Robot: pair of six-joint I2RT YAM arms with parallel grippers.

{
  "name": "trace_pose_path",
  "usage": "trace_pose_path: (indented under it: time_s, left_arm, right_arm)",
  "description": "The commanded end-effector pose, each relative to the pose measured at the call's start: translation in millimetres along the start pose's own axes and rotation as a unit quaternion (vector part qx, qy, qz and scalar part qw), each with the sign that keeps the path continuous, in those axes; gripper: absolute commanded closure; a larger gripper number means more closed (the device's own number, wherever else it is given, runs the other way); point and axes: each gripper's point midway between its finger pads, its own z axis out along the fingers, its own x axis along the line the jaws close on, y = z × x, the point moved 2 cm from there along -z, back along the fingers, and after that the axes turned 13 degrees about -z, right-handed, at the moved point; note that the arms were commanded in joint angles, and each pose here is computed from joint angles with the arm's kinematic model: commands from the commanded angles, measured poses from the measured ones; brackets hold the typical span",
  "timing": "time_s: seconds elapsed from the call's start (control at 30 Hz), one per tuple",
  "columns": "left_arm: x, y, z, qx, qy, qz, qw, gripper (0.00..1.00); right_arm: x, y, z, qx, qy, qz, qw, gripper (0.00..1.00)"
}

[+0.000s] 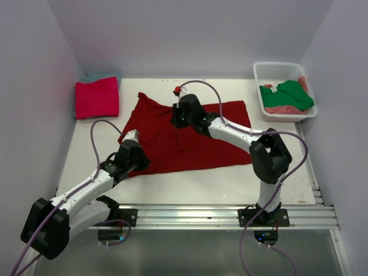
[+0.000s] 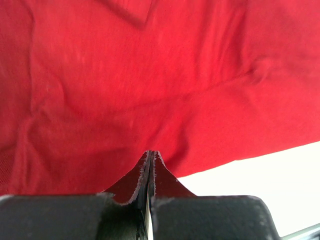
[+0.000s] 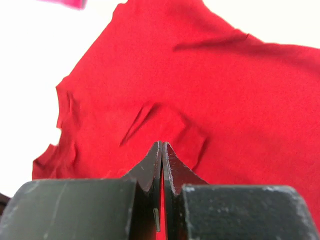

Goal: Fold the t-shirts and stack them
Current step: Fold the flattened tshirt in 1/3 of the way

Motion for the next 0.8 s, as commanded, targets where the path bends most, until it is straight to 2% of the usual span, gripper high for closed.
trace_pose_path:
  time_s: [0.0,0.03,0.07,0.1,0.2,0.3,0.43,0.77]
  left_arm:
    - [-31,40,-6,-0.073,-0.030,0.020,0.997,0.98]
    - [-33,48,-5,-0.091,-0.026,0.023,0.995,0.94]
    - [-40,56,-5,-0.102,-0.029,0.026,0.994,0.85]
    - [-46,63,-3,-0.111,-0.034,0.033,0.993,0.70]
    - [-57,77,7,-0.117,-0.024,0.048,0.992,0.56]
    - [-64,85,20,-0.115,-0.019,0.059,0.991,0.54]
    - [-60,77,40,-0.084,-0.019,0.070,0.994,0.53]
    - [-33,78,72,-0.070,0.057,0.089,0.992,0.56]
  right_arm:
    - [27,-38,-2,0.036,0.031,0.003,0.999,1.00]
    - [32,-48,-3,0.053,0.034,0.006,0.998,1.00]
    - [40,-53,-4,0.059,0.046,0.011,0.997,1.00]
    - [52,-68,-5,0.073,0.062,0.010,0.995,1.00]
    - [73,-93,-11,0.099,0.078,-0.002,0.992,1.00]
    - [82,-110,-20,0.112,0.087,-0.001,0.990,1.00]
    - [81,-123,-27,0.122,0.082,-0.001,0.989,1.00]
    - [74,-140,-27,0.140,0.071,-0.007,0.988,1.00]
